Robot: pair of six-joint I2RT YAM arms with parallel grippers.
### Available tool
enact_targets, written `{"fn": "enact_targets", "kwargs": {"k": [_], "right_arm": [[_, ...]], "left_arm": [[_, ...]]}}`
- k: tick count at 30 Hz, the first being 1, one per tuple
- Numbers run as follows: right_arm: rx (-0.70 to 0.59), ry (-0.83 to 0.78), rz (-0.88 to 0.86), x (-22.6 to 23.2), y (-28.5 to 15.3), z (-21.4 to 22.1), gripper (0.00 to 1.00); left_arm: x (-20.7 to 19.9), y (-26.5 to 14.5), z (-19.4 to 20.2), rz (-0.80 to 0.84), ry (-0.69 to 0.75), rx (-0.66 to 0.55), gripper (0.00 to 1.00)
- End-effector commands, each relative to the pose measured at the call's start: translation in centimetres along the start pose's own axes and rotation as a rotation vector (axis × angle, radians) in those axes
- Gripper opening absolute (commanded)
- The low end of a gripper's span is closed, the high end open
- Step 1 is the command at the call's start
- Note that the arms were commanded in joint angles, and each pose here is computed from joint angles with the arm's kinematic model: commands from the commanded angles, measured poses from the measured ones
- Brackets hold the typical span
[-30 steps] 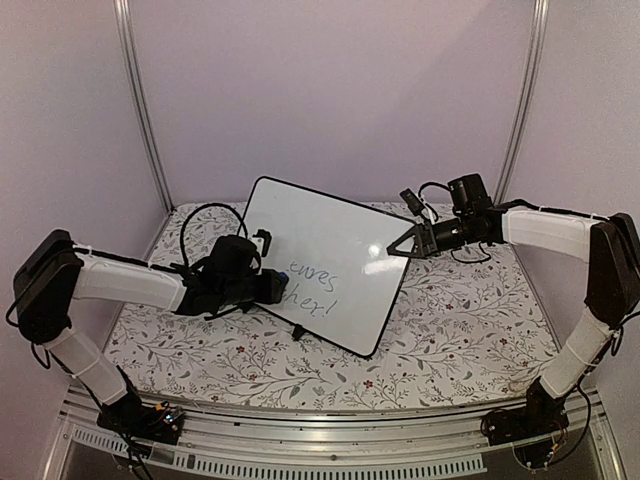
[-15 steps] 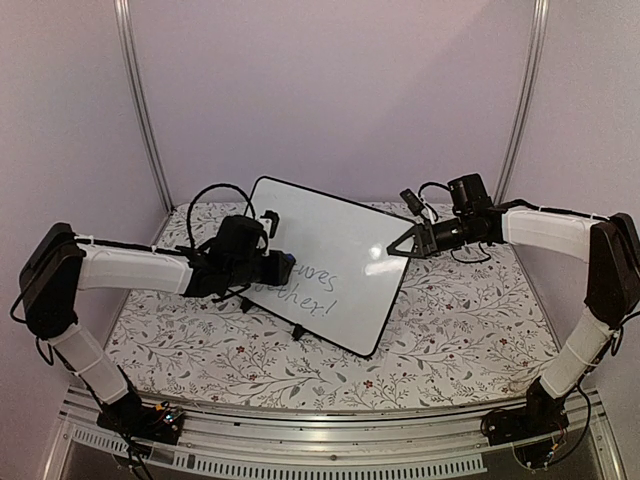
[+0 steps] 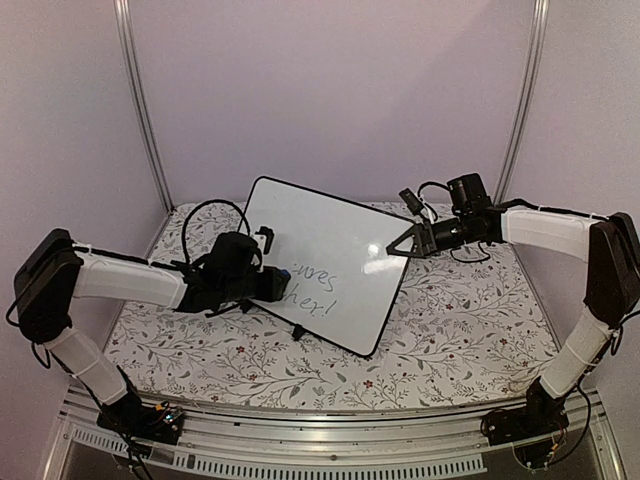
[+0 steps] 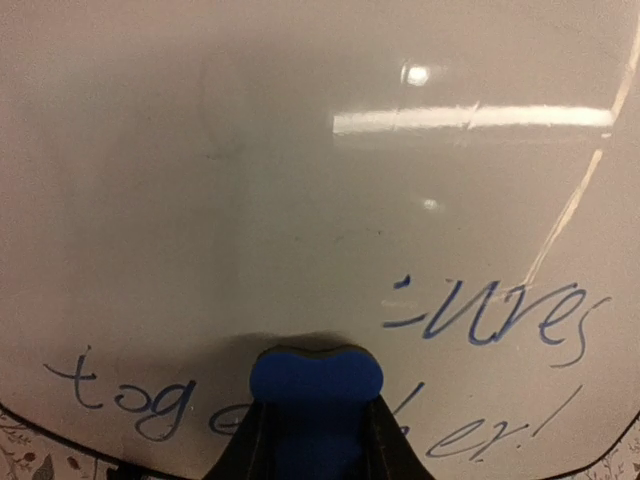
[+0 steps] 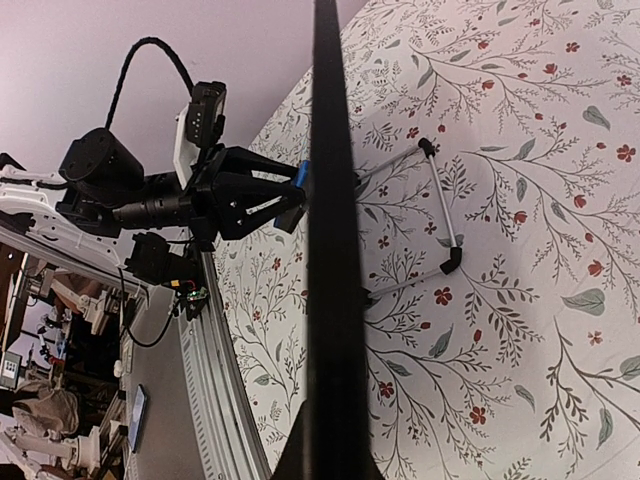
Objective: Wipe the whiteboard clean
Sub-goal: Erase the center of the whiteboard.
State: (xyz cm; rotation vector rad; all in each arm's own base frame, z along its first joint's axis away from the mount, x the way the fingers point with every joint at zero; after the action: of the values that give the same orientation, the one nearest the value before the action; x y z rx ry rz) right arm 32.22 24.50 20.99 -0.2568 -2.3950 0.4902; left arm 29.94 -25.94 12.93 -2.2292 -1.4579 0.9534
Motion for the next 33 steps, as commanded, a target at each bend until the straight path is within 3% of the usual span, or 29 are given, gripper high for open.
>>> {"fn": "enact_targets", "kwargs": {"k": [1,10,16,19,27,33], "right_arm": [[0.134,0.028,-0.097,1.3,3.2,3.5,0.0],[0.137,0.03,-0.094,1.3,3.3,3.6,0.0],[0.14,0.029,-0.095,1.5,3.3,3.7,0.0],[0.14,0.029,-0.095,1.5,3.3,3.8,0.0],[0.139,0.029,-0.103,1.5,3.5,3.8,0.0],[0.14,0.029,-0.101,1.6,3.5,3.8,0.0]], "left_arm": [[-0.2,0.3,2.2,0.006,0.012,0.074,0.0],[-2.6,1.6,-2.0,0.016,0.055,-0.019,0.0],[-2.0,1.6,-3.6,-0.007,0.053,-0.049,0.0],[-1.9,1.1,-2.9,0.005,0.056,-0.029,0.0],[-1.1,0.5,3.5,-0.016,0.054,0.096,0.0],[-0.7,0.5,3.7,-0.029,0.054,0.084,0.0]]}}
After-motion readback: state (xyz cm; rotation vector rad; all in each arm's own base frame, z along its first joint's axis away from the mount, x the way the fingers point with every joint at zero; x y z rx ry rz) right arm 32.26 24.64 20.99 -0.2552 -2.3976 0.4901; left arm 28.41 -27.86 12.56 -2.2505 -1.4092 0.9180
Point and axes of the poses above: each gripper's point midway between its finger pads, its own y axis out along the fingers, its own x axis along the line the jaws close on, z = x × y, the point moved 5 cm from there along -y, back along the fingers, and after that the axes turned 9 degrees about -y, right-handed, at the moved point
